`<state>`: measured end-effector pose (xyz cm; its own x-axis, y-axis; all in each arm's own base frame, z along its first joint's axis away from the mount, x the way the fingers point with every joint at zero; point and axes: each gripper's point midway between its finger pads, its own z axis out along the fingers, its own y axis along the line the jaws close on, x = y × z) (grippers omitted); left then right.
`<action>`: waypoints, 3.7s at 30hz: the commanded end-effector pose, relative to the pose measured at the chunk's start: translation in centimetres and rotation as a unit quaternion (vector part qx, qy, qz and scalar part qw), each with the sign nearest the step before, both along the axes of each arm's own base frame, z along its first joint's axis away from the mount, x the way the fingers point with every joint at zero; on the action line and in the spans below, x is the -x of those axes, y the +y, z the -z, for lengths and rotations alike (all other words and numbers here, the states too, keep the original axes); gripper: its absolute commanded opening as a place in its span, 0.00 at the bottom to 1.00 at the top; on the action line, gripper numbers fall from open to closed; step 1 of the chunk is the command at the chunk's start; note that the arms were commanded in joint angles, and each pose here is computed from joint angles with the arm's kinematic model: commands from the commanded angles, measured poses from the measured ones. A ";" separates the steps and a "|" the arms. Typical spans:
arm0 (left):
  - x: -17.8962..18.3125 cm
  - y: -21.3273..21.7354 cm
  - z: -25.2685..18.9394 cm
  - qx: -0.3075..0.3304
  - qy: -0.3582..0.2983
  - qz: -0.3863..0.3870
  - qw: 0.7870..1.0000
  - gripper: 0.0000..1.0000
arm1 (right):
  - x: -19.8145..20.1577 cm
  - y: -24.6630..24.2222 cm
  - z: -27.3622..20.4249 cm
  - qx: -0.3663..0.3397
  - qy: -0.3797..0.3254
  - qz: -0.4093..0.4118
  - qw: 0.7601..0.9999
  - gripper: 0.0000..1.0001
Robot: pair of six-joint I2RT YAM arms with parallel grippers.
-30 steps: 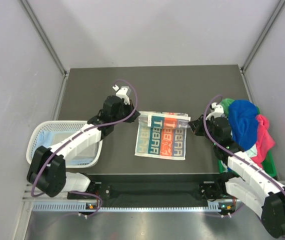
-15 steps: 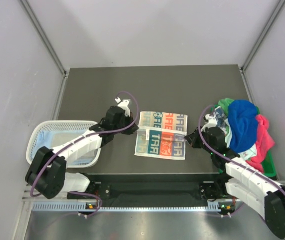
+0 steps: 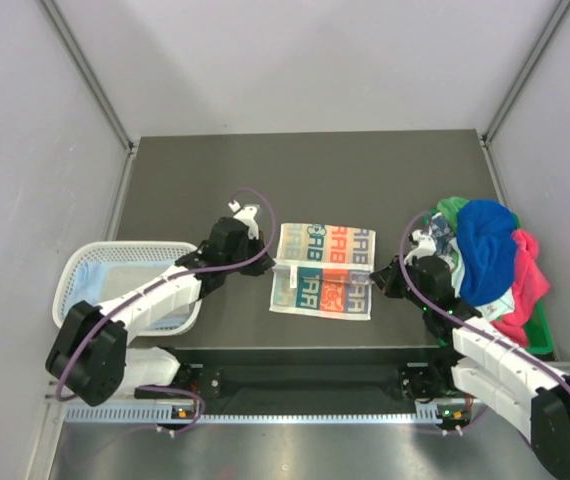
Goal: Fold and stack the towels
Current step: Fold the towel
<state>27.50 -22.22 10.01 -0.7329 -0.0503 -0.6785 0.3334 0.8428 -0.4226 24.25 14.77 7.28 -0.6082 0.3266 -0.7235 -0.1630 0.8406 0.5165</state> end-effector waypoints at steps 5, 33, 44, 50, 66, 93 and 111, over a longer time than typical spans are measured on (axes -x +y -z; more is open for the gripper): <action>0.0 0.2 -3.4 0.009 -0.033 0.002 0.999 0.00 | -0.6 0.3 -3.9 -0.015 -0.047 -0.002 0.999 0.00; 3.6 0.5 3.7 0.002 0.058 0.006 0.998 0.19 | 2.4 1.2 2.5 -0.039 0.041 -0.028 0.998 0.24; 2.5 1.2 -0.7 -0.001 0.024 -0.025 0.999 0.35 | 2.5 0.1 -0.6 -0.034 0.022 -0.003 0.999 0.36; -0.6 0.0 -2.8 -0.006 0.022 -0.049 0.999 0.32 | 0.1 -0.2 -3.0 -0.009 0.009 0.018 1.000 0.36; 6.4 -1.6 6.3 -0.061 0.152 -0.011 0.986 0.18 | 3.5 2.1 2.5 -0.009 0.114 -0.010 0.993 0.33; 10.8 0.8 9.4 -0.089 0.221 -0.071 0.969 0.12 | 6.2 0.0 6.1 0.062 0.199 0.010 0.978 0.37; -0.9 -3.4 -6.2 -0.020 0.034 -0.086 0.996 0.25 | -3.3 3.3 -5.3 0.029 0.067 -0.008 0.997 0.37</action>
<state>23.67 -24.84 12.55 -0.8406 -0.1118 -0.5299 0.1296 0.9085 -0.3973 24.42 15.78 8.49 -0.7680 0.2683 -0.5816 -0.0069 0.9045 0.4264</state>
